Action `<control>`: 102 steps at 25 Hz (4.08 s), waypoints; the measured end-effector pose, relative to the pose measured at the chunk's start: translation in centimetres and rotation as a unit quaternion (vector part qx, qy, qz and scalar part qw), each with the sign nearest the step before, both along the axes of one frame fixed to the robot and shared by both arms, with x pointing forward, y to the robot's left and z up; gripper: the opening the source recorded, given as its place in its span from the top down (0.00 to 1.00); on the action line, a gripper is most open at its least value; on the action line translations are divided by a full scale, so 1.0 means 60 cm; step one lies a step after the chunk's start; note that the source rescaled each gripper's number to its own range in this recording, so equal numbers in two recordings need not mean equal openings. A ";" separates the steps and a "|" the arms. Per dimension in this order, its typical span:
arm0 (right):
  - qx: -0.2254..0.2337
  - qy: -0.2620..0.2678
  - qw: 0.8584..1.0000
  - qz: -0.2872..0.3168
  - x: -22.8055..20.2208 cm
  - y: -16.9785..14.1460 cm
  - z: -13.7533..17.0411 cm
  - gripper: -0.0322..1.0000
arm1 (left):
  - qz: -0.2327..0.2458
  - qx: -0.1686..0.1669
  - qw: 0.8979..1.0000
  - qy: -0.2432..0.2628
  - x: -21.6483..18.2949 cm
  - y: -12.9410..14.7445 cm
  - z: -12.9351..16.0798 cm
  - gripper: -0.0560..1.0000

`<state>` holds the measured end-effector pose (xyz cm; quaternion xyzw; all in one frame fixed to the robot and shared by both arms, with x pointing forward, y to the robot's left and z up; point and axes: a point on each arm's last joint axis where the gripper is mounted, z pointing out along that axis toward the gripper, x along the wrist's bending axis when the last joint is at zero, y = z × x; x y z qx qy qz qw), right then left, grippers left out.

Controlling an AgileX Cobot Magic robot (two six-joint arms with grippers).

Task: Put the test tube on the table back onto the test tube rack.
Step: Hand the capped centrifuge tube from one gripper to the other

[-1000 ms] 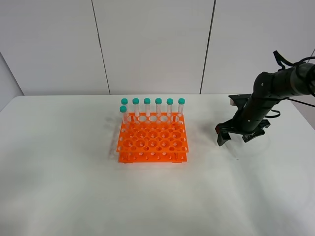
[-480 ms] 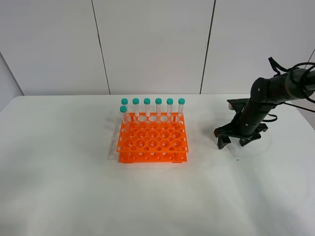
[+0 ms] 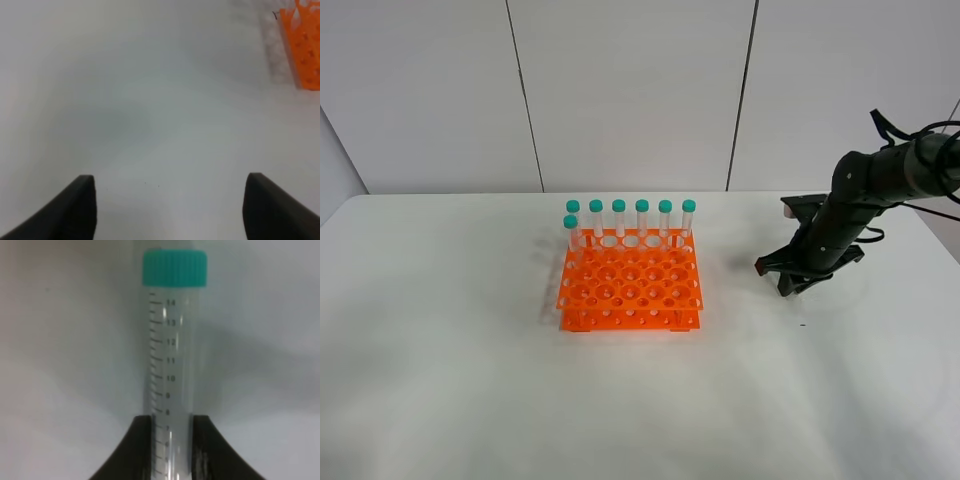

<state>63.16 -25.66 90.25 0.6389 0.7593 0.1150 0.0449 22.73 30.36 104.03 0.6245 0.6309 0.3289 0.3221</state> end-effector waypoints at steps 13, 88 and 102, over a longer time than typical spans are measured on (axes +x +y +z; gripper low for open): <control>-0.014 -0.107 0.994 0.030 -0.171 -0.018 0.255 0.95 | 0.000 0.000 1.000 0.000 0.000 0.000 0.000 0.00; 0.269 -0.158 0.881 0.355 -0.242 0.218 0.225 0.95 | -0.320 -0.360 0.875 0.051 0.421 -0.275 0.006 0.00; 0.273 -0.160 0.881 0.351 -0.242 0.219 0.226 0.95 | -0.322 -0.365 0.871 0.071 0.427 -0.280 -0.010 0.00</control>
